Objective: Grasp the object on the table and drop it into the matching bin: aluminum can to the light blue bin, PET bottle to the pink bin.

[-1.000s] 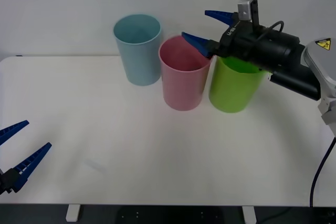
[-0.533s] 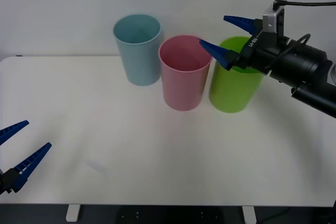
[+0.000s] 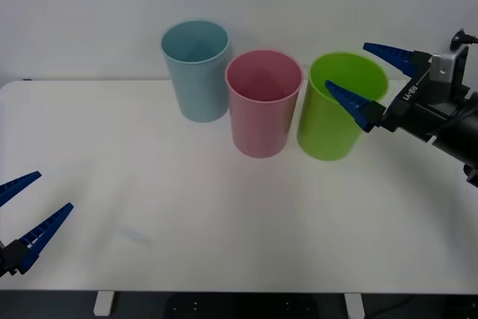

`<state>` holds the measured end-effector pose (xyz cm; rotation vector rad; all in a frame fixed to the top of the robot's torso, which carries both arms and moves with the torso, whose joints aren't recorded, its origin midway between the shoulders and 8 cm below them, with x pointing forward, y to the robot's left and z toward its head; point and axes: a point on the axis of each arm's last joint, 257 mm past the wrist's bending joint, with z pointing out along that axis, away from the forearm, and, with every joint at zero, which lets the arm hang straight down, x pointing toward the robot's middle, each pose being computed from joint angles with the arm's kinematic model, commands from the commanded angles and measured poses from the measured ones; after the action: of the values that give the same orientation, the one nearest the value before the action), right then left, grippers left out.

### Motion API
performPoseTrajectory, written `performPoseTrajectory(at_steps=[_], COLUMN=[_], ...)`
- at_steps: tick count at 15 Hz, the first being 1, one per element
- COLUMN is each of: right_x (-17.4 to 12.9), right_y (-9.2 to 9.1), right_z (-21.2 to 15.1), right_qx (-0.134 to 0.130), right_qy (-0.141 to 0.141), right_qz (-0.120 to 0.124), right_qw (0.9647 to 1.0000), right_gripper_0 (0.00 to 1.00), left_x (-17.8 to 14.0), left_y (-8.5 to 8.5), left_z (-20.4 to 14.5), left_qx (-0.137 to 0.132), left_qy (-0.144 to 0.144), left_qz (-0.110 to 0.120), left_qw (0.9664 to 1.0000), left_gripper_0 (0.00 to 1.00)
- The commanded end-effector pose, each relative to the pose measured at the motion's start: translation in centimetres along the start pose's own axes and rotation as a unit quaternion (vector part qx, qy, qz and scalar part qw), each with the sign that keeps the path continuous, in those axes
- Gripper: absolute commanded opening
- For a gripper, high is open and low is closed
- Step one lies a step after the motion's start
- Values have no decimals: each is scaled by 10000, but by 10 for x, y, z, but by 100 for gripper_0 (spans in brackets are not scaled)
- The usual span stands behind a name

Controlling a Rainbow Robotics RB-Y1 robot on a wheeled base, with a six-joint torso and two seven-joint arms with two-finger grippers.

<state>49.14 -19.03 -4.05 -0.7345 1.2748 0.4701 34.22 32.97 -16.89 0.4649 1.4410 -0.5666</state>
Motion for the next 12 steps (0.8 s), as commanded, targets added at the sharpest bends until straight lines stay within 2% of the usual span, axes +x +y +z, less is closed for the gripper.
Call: performPoseTrajectory(at_steps=[1,2,5,8,9,12], right_x=[9,14,34,50,57,65], right_y=[-1,0,-2,-2,0,11], right_z=[-32,-41,-79,-111,-126,-161], right_qx=[82,82,273,435,455,419], right_qy=[149,200,408,595,688,803], right_qz=[-115,-124,-566,-806,-861,-726], right_qw=[9998,9997,9972,9940,9929,9932], right_gripper_0=[100,100,100,100,100,100], left_x=[0,0,0,0,0,0], left_y=[0,0,0,0,0,0], left_z=[0,0,0,0,0,0], left_qx=[0,0,0,0,0,0], left_qy=[0,0,0,0,0,0], left_qz=[0,0,0,0,0,0], left_qw=[10000,10000,10000,10000,10000,10000], left_gripper_0=[100,100,100,100,100,100])
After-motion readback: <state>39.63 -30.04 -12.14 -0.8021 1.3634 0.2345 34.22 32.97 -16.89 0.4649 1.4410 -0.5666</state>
